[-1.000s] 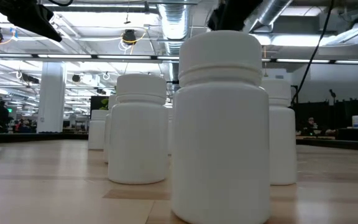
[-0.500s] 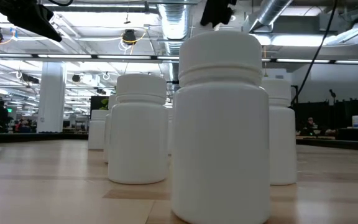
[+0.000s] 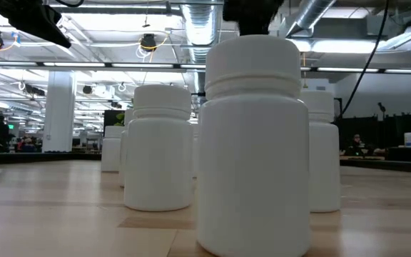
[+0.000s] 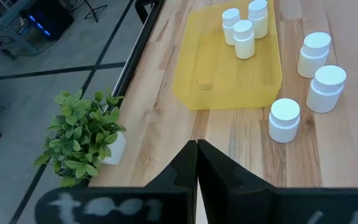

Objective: Pick and place pill bottles into a basket
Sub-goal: Put the white medicine bottle into the yellow bin

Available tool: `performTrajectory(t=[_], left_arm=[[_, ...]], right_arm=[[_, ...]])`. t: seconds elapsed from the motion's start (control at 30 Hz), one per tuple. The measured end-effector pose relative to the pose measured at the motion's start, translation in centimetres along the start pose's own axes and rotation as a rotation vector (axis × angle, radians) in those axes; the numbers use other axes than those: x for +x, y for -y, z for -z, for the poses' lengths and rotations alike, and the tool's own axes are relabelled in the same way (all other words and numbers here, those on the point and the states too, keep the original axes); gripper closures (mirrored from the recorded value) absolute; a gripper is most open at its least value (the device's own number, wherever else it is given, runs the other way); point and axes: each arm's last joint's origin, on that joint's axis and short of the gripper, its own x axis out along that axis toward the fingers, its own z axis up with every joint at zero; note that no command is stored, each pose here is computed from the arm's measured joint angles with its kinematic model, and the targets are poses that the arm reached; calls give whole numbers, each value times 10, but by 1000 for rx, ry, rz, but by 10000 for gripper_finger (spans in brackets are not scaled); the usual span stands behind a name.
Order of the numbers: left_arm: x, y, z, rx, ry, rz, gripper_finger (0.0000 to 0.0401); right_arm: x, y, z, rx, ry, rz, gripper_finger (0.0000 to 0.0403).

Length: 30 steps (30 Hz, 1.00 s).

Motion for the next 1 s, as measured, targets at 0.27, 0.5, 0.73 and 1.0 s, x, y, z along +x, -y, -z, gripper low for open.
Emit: performTrajectory(t=[0.27, 0.5, 0.73, 1.0], left_arm=[[0, 0, 0, 0, 0, 0, 401], [0, 0, 0, 0, 0, 0, 401], [0, 0, 0, 0, 0, 0, 401], [0, 0, 0, 0, 0, 0, 401]], right_arm=[[34, 19, 25, 0, -36, -29, 246], [55, 25, 37, -8, -16, -33, 243], [70, 27, 47, -17, 6, -45, 249], [84, 26, 57, -15, 12, -43, 241]])
